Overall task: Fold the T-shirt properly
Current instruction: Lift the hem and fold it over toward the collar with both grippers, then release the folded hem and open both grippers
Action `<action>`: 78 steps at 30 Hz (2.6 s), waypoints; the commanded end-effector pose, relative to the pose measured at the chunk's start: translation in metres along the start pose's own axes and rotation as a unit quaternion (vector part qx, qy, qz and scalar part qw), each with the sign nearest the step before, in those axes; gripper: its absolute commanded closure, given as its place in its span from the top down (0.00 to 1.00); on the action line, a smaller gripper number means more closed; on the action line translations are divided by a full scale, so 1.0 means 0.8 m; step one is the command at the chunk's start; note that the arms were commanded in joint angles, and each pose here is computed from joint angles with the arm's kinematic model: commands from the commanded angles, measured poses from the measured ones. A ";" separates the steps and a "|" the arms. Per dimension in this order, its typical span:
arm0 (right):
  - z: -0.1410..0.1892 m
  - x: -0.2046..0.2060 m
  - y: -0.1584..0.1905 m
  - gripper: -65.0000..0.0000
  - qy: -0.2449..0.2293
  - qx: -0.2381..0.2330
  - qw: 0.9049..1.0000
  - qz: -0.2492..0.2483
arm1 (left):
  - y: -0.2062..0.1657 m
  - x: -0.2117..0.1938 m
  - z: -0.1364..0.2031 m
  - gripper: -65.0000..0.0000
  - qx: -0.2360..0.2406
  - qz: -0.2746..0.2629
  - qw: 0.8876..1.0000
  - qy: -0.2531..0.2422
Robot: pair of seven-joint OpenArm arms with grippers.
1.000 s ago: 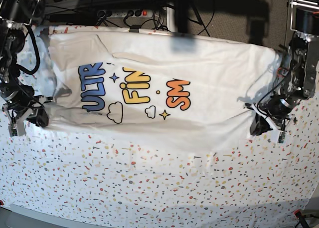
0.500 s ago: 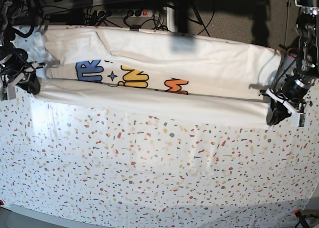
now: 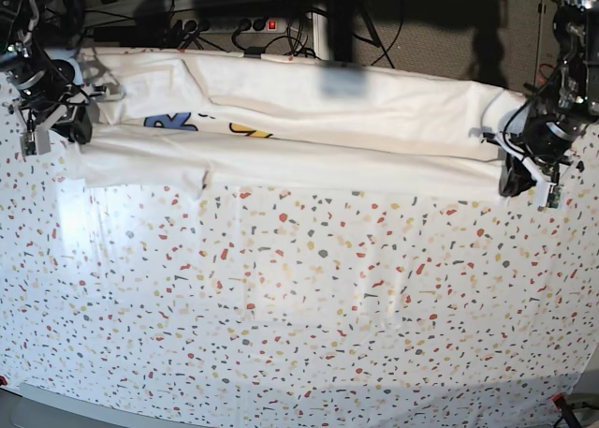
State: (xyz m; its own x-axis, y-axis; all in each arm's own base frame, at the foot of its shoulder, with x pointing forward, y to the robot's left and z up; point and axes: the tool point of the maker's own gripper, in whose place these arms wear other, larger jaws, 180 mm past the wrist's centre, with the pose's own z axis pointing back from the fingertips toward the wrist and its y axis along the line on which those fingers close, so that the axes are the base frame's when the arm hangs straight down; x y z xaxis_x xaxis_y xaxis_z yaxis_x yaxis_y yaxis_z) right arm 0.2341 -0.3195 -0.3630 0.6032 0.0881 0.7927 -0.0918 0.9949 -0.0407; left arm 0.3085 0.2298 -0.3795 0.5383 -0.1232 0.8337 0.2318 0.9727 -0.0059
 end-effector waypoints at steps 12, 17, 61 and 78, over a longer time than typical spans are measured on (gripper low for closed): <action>0.002 -0.007 -0.002 0.33 0.028 -0.004 1.000 0.006 | 0.009 0.005 0.005 0.38 0.008 -0.014 1.000 -0.001; 0.000 0.001 -0.002 0.33 0.018 -0.003 1.000 0.004 | 0.020 0.009 0.007 0.52 0.020 -0.017 1.000 -0.002; -0.010 0.024 -0.004 0.33 0.001 -0.005 1.000 0.005 | 0.030 -0.048 0.007 0.00 -0.036 0.102 0.993 0.040; -0.020 0.002 0.029 0.33 0.023 0.020 0.999 -0.018 | 0.012 0.046 0.043 0.00 0.027 0.017 0.998 0.050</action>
State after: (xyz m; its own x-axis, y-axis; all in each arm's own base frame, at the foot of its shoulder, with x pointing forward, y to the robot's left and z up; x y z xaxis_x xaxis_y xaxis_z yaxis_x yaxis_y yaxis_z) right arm 0.2372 -0.2920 -0.3858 0.6778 0.0397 0.7342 -0.0901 0.9955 0.0293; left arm 0.2903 0.2406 -0.3482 0.6766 -0.0931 0.7304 0.1543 0.9879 -0.0170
